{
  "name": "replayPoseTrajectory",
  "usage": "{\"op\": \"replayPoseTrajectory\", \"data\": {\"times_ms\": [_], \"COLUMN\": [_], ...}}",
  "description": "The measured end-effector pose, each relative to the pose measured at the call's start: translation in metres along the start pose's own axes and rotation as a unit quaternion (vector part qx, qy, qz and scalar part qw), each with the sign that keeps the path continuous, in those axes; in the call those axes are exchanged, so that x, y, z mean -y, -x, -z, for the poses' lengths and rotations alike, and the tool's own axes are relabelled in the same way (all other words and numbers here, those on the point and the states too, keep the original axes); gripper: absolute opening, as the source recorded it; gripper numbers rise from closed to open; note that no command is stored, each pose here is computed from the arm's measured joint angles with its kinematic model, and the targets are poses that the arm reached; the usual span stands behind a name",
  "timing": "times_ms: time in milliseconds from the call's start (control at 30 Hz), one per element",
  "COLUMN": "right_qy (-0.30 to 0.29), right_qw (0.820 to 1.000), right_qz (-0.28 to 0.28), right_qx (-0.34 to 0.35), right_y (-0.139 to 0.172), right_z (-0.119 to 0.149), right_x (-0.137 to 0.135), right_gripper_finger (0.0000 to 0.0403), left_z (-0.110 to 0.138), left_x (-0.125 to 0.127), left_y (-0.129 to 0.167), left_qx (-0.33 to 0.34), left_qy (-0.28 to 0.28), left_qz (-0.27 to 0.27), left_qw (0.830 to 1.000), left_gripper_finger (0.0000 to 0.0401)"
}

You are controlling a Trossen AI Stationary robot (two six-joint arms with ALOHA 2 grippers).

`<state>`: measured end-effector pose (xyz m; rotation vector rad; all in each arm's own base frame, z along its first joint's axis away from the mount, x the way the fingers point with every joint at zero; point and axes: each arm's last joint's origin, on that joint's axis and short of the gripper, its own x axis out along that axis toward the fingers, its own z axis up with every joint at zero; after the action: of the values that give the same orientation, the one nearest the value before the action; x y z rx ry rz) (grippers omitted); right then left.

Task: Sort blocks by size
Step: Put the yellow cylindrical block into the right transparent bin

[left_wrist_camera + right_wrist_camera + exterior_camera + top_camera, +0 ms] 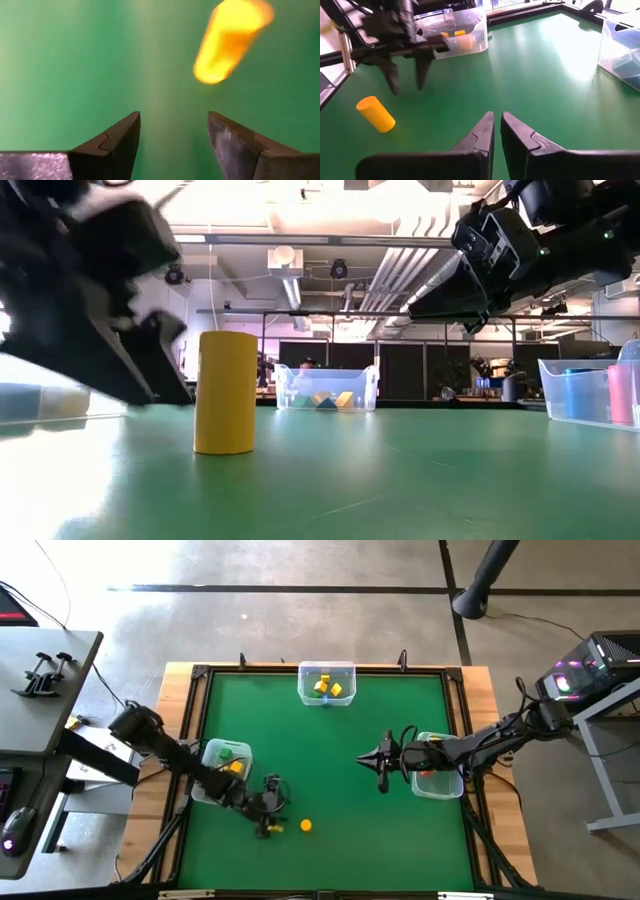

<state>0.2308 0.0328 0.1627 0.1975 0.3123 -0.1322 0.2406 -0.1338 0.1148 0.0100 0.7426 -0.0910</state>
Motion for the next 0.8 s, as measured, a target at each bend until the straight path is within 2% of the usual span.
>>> {"op": "replayPoseTrajectory", "data": {"times_ms": [67,233,433,800], "right_qy": [0.000,0.000,-0.001,-0.002], "right_qw": [1.000,1.000,1.000,1.000], "right_qz": [0.000,0.009,0.012,0.008], "right_qx": [0.000,0.003,0.007,0.012], "right_y": [0.000,0.000,0.000,0.000], "right_z": [0.000,0.000,-0.001,-0.002], "right_x": [0.000,0.000,0.001,0.000], "right_gripper_finger": [0.0028,0.0028,0.0028,0.0028], "left_z": [-0.003,-0.011,-0.025,-0.017], "left_x": [0.010,0.034,0.044,0.056], "left_y": [0.008,0.022,0.026,-0.009], "left_qx": [0.020,0.068,0.116,0.162], "left_qy": [-0.008,-0.021,0.015,0.026], "left_qz": [0.010,-0.005,-0.016,-0.013], "left_qw": [1.000,0.997,0.993,0.986], "left_gripper_finger": [0.0219,0.0219,0.0222,0.0274]}}
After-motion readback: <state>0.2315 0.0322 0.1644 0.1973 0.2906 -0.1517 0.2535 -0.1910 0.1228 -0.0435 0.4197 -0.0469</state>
